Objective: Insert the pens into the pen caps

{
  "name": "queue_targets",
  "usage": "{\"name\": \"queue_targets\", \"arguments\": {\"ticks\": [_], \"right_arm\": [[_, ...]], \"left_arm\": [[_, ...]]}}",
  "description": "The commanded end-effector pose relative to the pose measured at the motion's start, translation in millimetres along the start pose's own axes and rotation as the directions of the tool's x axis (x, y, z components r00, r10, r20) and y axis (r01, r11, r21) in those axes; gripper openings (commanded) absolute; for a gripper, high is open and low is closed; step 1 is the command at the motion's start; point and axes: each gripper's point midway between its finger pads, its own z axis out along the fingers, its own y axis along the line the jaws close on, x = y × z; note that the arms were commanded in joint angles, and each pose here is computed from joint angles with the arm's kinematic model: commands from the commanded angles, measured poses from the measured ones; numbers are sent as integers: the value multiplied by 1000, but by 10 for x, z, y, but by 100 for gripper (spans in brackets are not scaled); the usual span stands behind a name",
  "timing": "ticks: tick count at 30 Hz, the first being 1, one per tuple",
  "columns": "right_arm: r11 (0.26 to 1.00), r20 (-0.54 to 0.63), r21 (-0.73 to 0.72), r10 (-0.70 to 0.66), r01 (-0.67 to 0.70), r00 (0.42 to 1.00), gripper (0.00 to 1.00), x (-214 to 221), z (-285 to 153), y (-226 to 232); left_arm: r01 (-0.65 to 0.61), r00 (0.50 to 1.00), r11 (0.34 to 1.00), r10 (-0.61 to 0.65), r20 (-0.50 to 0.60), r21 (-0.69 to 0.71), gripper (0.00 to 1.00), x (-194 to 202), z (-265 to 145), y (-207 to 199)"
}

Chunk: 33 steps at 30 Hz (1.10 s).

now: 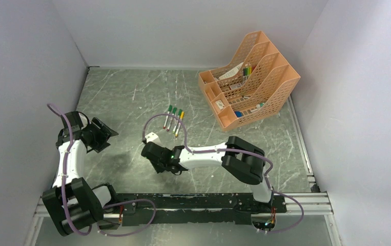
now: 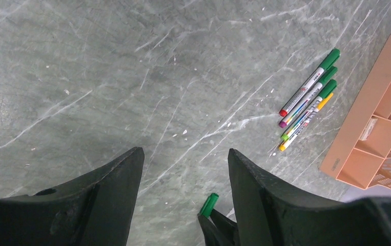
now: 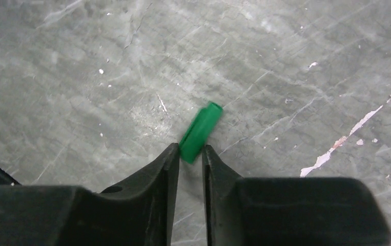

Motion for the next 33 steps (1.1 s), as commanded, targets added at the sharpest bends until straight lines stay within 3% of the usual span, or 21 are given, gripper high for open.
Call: {"name": "queue_targets", "arguments": {"ticks": [1,4,9,17,23,33], "right_arm": [[996,1,92,-8,8,1000,16,-34,27,-130],[993,18,119,3,-5,1000,6,-79,-29,-224],[983,114,147,89,-105,990,0,-377,-346,-642],[923,269,226,247,-311,931,0,-821,-894,-1907],[864,357,321,270,-389,894,0,-1181,-1239,-2700],[772,355,436,324,-462,877,0,-957,-1317,-3392]], "left_arm": [[-11,1000,1000,11,4,28,71,10,-41,-30],[-16,1000,999,16,2,33,71,15,-46,-39],[-52,999,996,50,22,72,71,-4,-79,-111],[-149,989,975,146,26,167,65,77,-131,-527],[-243,969,957,245,9,157,67,280,-29,-827],[-400,906,903,415,-79,156,68,731,162,-1098]]}}
